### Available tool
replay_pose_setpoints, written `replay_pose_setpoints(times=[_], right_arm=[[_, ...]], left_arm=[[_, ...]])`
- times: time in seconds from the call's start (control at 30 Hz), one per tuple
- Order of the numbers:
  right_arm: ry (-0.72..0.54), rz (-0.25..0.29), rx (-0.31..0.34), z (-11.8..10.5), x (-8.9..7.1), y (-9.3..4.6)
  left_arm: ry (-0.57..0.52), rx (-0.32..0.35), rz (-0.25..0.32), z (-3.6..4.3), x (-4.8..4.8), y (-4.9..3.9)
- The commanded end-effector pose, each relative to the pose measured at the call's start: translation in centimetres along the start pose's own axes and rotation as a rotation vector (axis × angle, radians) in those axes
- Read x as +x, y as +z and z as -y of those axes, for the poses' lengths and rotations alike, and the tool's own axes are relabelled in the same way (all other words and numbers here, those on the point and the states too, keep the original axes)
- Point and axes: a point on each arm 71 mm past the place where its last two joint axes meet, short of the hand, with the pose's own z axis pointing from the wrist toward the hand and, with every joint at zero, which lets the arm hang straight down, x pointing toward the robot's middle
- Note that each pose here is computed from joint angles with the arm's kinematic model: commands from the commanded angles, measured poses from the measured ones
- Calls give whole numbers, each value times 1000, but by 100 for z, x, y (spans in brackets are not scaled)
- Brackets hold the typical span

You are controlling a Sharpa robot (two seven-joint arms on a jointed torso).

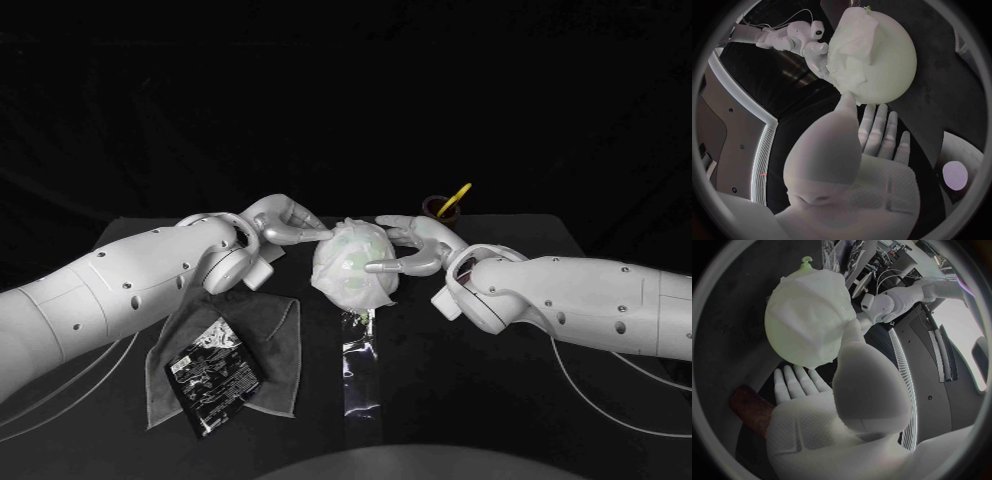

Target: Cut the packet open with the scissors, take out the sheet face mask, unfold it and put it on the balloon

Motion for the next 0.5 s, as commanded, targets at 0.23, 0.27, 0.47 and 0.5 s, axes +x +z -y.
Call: replay_pose_setpoints(times=[0.23,0.27,0.47,0.5], right_arm=[[-15,-22,-3,-3,32,0],[-15,-23,-2,-2,33,0],[-16,-25,1,4,38,-3],[-16,-25,1,4,39,-3]], left_arm=[[-1,68,36,82,8,5],[-2,73,41,86,6,5],[-10,95,64,106,-5,3],[-11,99,68,110,-6,3]])
